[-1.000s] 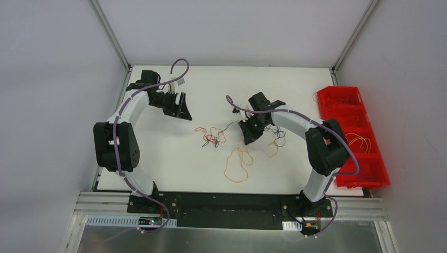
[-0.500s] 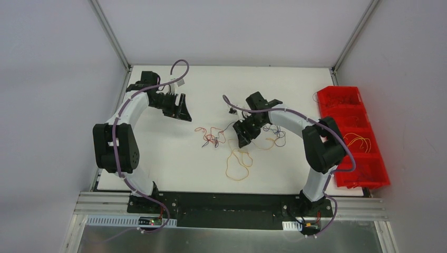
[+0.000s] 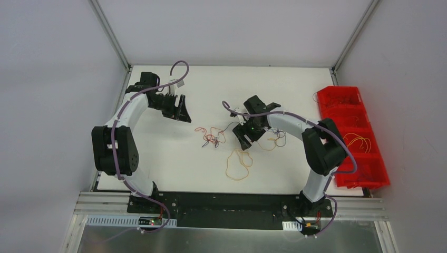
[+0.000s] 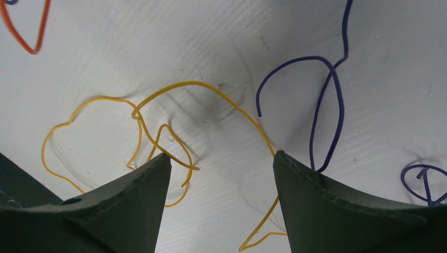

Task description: Untangle the cables

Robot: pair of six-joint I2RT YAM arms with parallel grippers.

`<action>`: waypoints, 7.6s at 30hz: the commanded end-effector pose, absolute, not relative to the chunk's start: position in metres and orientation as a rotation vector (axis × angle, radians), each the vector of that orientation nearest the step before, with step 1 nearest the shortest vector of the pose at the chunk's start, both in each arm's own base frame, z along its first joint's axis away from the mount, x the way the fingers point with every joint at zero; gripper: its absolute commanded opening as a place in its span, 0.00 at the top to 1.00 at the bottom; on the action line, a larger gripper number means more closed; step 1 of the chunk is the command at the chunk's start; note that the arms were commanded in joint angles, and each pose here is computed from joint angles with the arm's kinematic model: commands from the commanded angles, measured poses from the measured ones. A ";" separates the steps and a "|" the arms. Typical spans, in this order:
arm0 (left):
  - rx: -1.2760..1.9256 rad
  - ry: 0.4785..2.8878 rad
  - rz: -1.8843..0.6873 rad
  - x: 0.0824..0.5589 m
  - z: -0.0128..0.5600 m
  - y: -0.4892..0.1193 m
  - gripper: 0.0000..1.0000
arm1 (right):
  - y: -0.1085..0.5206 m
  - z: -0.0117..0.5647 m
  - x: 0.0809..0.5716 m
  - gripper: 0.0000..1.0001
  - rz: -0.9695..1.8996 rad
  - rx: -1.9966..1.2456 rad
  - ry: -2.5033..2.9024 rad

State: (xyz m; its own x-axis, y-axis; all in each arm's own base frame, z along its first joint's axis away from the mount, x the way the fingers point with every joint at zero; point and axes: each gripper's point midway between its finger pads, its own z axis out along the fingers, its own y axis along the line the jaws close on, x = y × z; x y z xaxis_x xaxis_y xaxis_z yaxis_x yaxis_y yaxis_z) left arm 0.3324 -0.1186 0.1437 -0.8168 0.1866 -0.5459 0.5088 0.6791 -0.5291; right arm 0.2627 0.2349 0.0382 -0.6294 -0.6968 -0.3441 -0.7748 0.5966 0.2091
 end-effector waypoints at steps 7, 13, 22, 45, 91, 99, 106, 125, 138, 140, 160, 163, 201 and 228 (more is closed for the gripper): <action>0.589 2.414 -0.952 0.322 0.151 -0.118 0.30 | 0.215 0.064 0.270 0.21 0.267 -1.092 2.589; 0.595 2.422 -0.951 0.318 0.150 -0.118 0.30 | 0.216 0.092 0.260 0.19 0.333 -1.016 2.563; 0.606 2.423 -0.964 0.317 0.149 -0.119 0.30 | 0.199 0.088 0.250 0.18 0.298 -0.997 2.622; 0.602 2.436 -0.961 0.316 0.149 -0.118 0.30 | 0.257 0.028 0.250 0.55 0.300 -1.276 2.533; 0.968 2.029 -1.243 0.328 0.266 -0.254 0.30 | -0.016 0.285 0.246 1.00 0.143 -0.470 2.476; 0.949 2.048 -1.261 0.337 0.263 -0.259 0.30 | -0.117 0.261 0.260 1.00 -0.066 -0.431 2.529; 0.933 2.072 -1.239 0.339 0.259 -0.257 0.30 | -0.178 0.232 0.282 1.00 -0.157 -0.526 2.513; 0.898 2.137 -1.191 0.343 0.244 -0.253 0.29 | -0.278 0.153 0.266 1.00 -0.643 -0.930 2.672; 0.892 2.150 -1.184 0.351 0.239 -0.255 0.29 | -0.267 0.143 0.264 0.86 -0.627 -0.971 2.711; 0.894 2.147 -1.182 0.351 0.239 -0.254 0.30 | -0.264 0.148 0.263 0.81 -0.596 -0.941 2.719; 0.895 2.158 -1.178 0.356 0.235 -0.255 0.29 | -0.162 0.188 0.319 0.54 0.016 -0.205 2.778; 0.892 2.166 -1.171 0.357 0.234 -0.254 0.29 | -0.155 0.177 0.331 0.56 -0.007 -0.163 2.795; 0.886 2.216 -1.150 0.355 0.220 -0.243 0.30 | -0.193 0.157 0.271 1.00 -0.488 -0.112 2.829; 0.844 2.274 -1.016 0.367 0.209 -0.227 0.15 | -0.172 0.152 0.281 0.57 -0.294 -0.046 2.913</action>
